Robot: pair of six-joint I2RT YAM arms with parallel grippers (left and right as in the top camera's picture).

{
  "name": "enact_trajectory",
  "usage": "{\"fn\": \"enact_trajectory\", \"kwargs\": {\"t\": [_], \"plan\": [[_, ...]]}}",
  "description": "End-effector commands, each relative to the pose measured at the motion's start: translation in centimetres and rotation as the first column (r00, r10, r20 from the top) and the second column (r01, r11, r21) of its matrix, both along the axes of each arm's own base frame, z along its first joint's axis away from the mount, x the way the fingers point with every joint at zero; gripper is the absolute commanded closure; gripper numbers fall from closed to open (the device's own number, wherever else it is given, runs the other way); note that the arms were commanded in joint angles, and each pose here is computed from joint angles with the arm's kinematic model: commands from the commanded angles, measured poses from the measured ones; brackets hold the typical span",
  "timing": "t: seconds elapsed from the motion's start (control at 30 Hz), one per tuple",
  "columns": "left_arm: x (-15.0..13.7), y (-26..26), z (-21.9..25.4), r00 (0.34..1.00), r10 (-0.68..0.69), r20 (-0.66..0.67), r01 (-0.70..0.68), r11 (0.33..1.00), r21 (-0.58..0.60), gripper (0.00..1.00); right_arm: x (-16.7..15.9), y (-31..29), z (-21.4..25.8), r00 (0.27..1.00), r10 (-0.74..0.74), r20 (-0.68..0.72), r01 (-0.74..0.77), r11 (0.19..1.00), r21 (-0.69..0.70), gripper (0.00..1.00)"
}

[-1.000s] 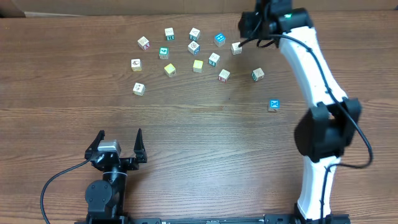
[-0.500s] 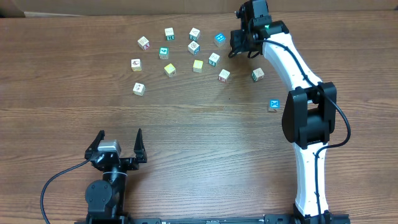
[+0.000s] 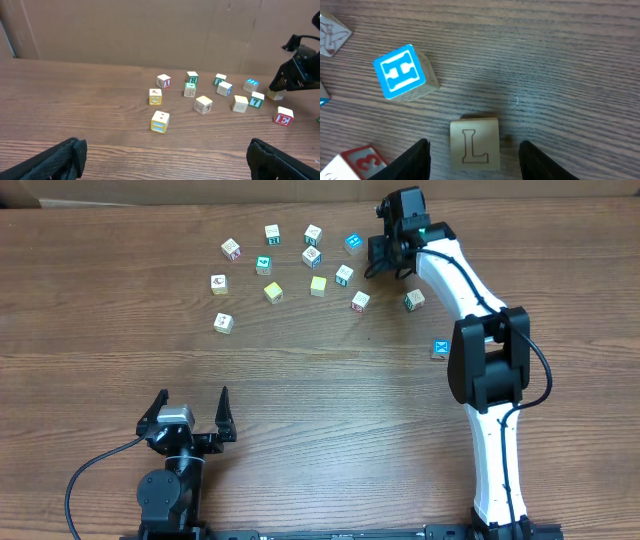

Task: Form a tower
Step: 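Move the right gripper to the L block and grasp it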

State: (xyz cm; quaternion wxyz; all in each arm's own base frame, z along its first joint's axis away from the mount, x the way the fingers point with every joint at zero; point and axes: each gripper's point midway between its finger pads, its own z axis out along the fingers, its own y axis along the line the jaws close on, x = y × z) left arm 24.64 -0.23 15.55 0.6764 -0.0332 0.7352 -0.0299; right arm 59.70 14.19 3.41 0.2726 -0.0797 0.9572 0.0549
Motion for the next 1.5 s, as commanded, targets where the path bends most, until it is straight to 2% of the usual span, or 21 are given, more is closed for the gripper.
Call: {"fn": "enact_trajectory", "kwargs": {"t": [0.0, 0.13, 0.27, 0.47, 0.63, 0.87, 0.97, 1.13, 1.33, 1.47], "plan": [[0.0, -0.1, 0.1, 1.0, -0.007, 0.008, 0.007, 1.0, 0.028, 0.0, 0.3, 0.2, -1.5, 1.0, 0.005, -0.005, -0.005, 1.0, -0.013, 0.45], [0.0, -0.1, 0.1, 1.0, -0.007, 0.008, 0.007, 1.0, 0.028, 0.0, 0.9, 0.3, -1.0, 1.0, 0.005, 0.026, -0.004, 1.0, -0.005, 0.45], [0.0, -0.1, 0.1, 1.0, -0.007, 0.008, 0.007, 1.0, 0.028, 0.0, 1.1, 0.4, -0.9, 0.999, 0.005, 0.035, -0.004, 1.0, -0.003, 0.55], [0.0, -0.1, 0.1, 1.0, -0.007, 0.008, 0.007, 1.0, 0.028, 0.0, 1.4, 0.4, -0.6, 0.999, 0.004, 0.052, -0.004, 1.0, 0.001, 0.56], [0.0, -0.1, 0.1, 1.0, -0.007, 0.008, 0.007, 1.0, 0.028, 0.0, 1.6, 0.5, 0.6, 0.997, 0.003, 0.072, -0.004, 1.0, 0.006, 0.79], [0.0, -0.1, 0.1, 1.0, -0.007, 0.008, 0.007, 1.0, 0.028, 0.0, 1.8, 0.5, 4.5, 0.992, 0.002, 0.128, -0.005, 1.0, 0.018, 0.79], [0.0, -0.1, 0.1, 1.0, -0.007, 0.008, 0.007, 1.0, 0.028, 0.0, 1.5, 0.3, 7.6, 0.987, -0.002, 0.159, -0.002, 1.0, 0.026, 0.79], [0.0, -0.1, 0.1, 1.0, -0.007, 0.008, 0.007, 1.0, 0.028, 0.0, -0.7, -1.3, 14.4, 0.982, -0.049, 0.185, 0.039, 0.998, 0.056, 0.79], [0.0, -0.1, 0.1, 1.0, -0.007, 0.008, 0.007, 1.0, 0.028, 0.0, -6.5, -4.3, 21.3, 0.982, -0.133, 0.131, 0.123, 0.989, 0.087, 0.79], [0.0, -0.1, 0.1, 1.0, -0.007, 0.008, 0.007, 1.0, 0.028, 0.0, -10.6, -6.0, 23.0, 0.985, -0.168, 0.051, 0.164, 0.984, 0.074, 0.8]]}}
